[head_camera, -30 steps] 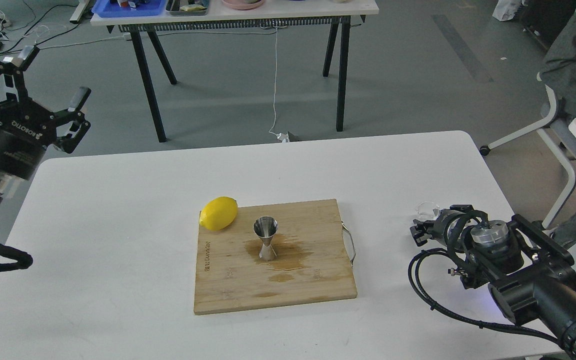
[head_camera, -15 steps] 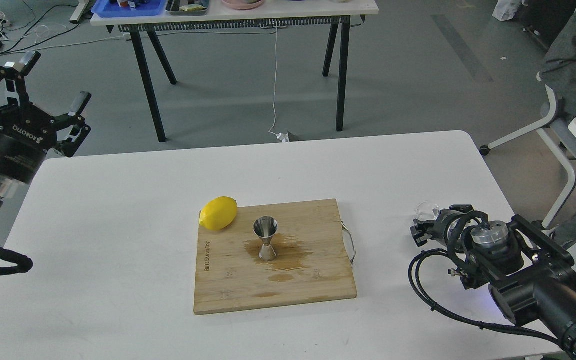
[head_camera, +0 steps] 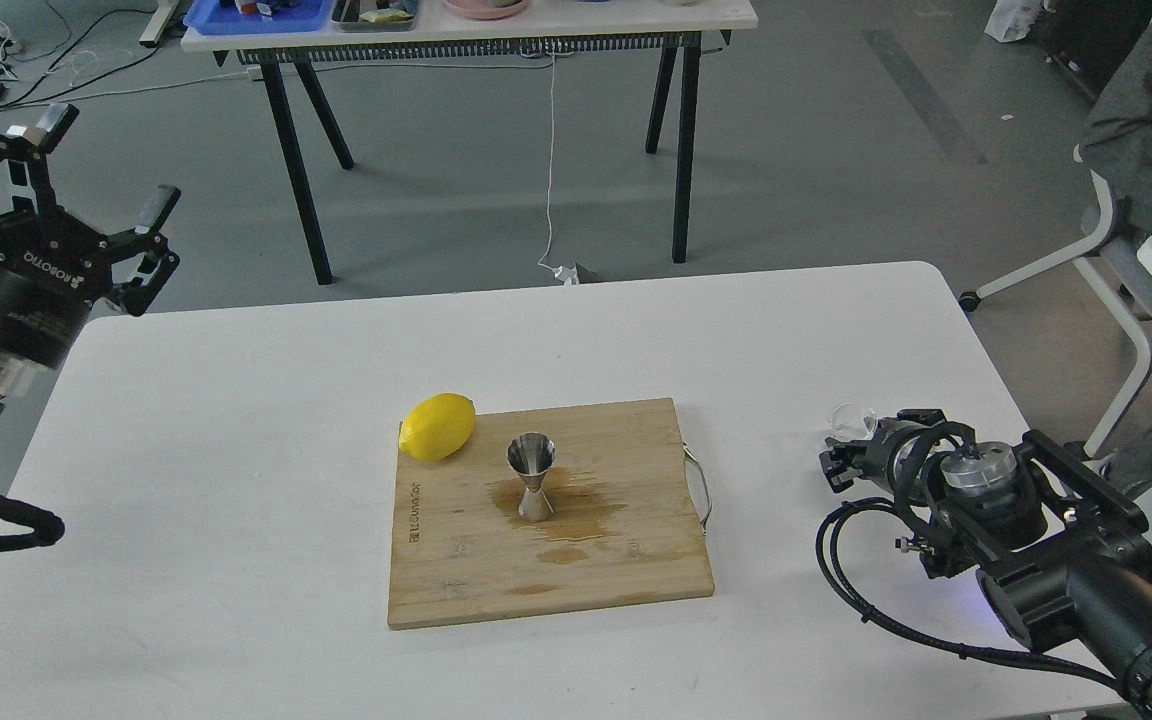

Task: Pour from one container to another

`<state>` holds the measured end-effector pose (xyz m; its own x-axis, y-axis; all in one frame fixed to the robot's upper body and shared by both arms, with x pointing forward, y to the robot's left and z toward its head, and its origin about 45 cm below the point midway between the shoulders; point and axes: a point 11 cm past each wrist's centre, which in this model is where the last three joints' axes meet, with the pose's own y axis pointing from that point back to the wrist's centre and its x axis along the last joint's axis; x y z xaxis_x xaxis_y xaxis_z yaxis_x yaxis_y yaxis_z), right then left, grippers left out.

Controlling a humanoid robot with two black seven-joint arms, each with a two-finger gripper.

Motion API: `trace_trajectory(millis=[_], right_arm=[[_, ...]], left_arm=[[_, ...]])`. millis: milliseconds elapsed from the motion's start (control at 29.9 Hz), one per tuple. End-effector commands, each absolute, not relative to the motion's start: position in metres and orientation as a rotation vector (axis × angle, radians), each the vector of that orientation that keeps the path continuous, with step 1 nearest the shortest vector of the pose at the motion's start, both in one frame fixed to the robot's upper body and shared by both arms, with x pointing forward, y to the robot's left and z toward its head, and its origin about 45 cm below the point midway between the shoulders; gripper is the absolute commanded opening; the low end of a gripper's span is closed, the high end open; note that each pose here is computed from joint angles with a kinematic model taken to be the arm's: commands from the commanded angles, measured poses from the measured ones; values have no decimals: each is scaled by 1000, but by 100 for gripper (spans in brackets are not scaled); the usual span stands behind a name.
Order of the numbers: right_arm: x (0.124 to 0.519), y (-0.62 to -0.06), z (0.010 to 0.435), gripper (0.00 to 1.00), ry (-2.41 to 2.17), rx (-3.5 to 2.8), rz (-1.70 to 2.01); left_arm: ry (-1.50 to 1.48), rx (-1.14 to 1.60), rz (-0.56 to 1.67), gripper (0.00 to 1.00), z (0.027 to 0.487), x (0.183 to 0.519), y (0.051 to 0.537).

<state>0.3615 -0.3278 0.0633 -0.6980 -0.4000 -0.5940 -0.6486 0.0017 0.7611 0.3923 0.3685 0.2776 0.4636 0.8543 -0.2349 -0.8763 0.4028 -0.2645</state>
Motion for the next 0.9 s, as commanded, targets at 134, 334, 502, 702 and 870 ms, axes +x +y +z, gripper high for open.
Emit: trace_trajectory(millis=[134,334,502,702,870], right_arm=[[365,-324,67,43,2043,-1127,1758],[367,-320,72,42,2023,-1153,1754],[371,-312,84,42,1998,-1223,1728],[374,-298,98,42,1983,-1349,1679],[380,-280,123,40,1959,-1536,1590]], left_arm=[[65,-373,1094,96,278,392,368],[65,-373,1095,96,277,392,369],[67,-373,1095,96,277,392,369],[66,-373,1095,96,277,392,369],[67,-371,1095,96,276,392,369]])
